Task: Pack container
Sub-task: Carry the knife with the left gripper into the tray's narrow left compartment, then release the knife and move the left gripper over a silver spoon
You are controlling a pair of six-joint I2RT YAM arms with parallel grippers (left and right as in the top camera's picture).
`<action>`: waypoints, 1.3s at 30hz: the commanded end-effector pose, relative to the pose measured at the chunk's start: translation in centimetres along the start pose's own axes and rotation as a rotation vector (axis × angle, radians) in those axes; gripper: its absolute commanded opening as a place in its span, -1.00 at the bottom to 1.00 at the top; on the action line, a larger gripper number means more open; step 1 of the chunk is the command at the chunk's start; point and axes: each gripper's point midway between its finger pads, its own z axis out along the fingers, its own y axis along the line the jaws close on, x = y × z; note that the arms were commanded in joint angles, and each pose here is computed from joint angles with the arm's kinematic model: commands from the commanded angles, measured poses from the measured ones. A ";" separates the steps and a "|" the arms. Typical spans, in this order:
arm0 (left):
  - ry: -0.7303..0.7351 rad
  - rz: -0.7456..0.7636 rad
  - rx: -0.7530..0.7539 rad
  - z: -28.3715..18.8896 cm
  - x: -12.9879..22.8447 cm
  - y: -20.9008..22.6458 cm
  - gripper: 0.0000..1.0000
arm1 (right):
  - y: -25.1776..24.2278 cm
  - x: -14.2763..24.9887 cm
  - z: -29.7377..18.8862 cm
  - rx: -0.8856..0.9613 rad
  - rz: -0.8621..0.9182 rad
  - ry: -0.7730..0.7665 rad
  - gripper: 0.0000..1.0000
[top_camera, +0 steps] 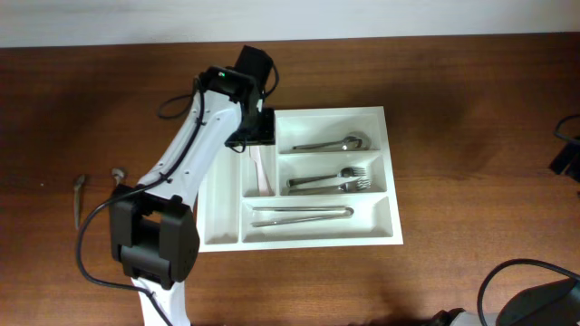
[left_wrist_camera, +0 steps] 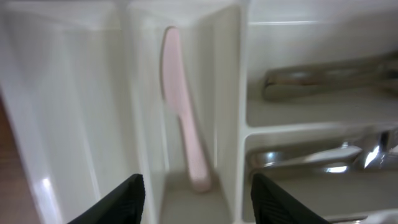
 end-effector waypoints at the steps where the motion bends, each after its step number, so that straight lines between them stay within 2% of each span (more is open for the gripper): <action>1: -0.061 0.041 -0.042 -2.4 -2.2 2.2 0.16 | 0.0 0.0 -0.1 -0.007 0.011 -0.002 0.98; 4: -0.069 0.041 -0.200 -4.7 -2.7 6.7 0.17 | 0.0 0.0 -0.1 -0.007 0.011 -0.002 0.98; 5: -0.065 0.043 -0.268 -5.4 -2.7 8.7 0.41 | 0.0 0.0 -0.1 -0.007 0.011 -0.002 0.98; 8: -0.015 0.043 -0.489 -7.0 -1.8 14.6 0.70 | 0.0 0.0 -0.1 -0.007 0.011 -0.002 0.98; 9: 0.008 0.029 -0.530 -7.3 -1.3 16.0 0.96 | 0.0 0.0 -0.1 -0.007 0.011 -0.002 0.98; 10: 0.031 0.009 -0.545 -7.5 -0.9 17.2 0.99 | 0.0 0.0 -0.1 -0.007 0.011 -0.002 0.98; 15: 0.081 -0.139 -0.424 -6.9 0.2 20.9 0.99 | 0.0 0.0 -0.1 -0.007 0.011 -0.002 0.98; 22: 0.044 -0.341 -0.233 -5.8 0.2 26.2 0.99 | 0.0 0.0 -0.1 -0.007 0.011 -0.002 0.98; 24: 0.023 -0.285 -0.165 -5.2 -0.2 26.9 0.99 | 0.0 0.0 -0.1 -0.007 0.011 -0.002 0.98; 28: 0.022 -0.218 -0.149 -3.6 0.2 28.5 0.99 | 0.0 0.0 -0.1 -0.007 0.011 -0.002 0.98; 34: 0.117 -0.120 -0.126 -0.4 2.8 28.7 0.98 | 0.0 0.0 -0.1 -0.007 0.011 -0.002 0.98; 39: 0.157 -0.113 -0.115 2.0 4.3 28.5 0.99 | 0.0 0.0 -0.1 -0.007 0.011 -0.002 0.98</action>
